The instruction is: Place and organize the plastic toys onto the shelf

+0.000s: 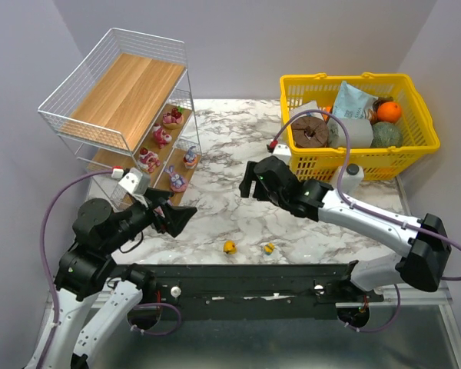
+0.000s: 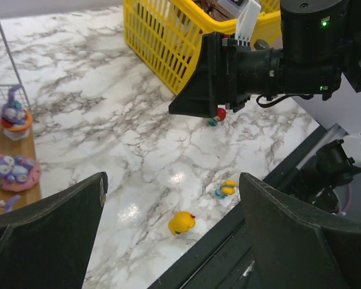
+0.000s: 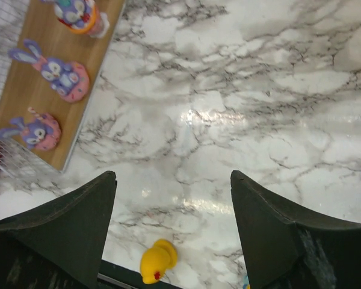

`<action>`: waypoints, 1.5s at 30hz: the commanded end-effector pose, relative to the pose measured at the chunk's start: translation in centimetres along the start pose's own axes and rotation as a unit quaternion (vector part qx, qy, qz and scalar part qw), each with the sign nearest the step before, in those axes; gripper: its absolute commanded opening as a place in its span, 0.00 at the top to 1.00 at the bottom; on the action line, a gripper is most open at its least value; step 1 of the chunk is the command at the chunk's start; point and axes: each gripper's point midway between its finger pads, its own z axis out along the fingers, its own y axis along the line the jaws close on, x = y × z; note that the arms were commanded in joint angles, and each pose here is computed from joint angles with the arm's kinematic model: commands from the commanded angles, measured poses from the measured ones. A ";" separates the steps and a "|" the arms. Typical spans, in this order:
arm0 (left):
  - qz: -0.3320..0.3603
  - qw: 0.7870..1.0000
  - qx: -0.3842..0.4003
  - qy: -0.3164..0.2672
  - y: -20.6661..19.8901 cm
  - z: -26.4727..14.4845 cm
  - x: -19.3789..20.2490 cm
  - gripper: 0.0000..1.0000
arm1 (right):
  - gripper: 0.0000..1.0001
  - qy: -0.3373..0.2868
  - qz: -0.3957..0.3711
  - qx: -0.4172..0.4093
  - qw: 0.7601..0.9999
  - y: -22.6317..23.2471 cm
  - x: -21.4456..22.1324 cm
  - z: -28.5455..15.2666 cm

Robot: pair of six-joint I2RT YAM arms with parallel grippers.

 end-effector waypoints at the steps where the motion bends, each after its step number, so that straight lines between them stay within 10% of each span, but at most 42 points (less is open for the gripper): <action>1: -0.032 0.999 0.034 0.007 -0.6 1.4 1.0 0.01 | 0.16 0.014 0.025 -0.015 0.999 -0.1 0.9 -1.1; 16: -0.075 0.997 -0.034 0.005 2.8 4.2 3.4 0.02 | 0.15 0.080 0.049 0.028 0.995 -1.9 5.9 1.3; 33: 0.033 0.996 -0.072 0.051 -3.6 8.1 6.1 0.01 | 0.14 0.081 0.047 0.084 0.992 -3.5 6.1 2.1; 45: 0.096 0.978 -0.075 0.172 -2.3 7.8 18.5 0.01 | 0.11 0.059 0.087 0.069 0.992 -7.4 6.3 -2.9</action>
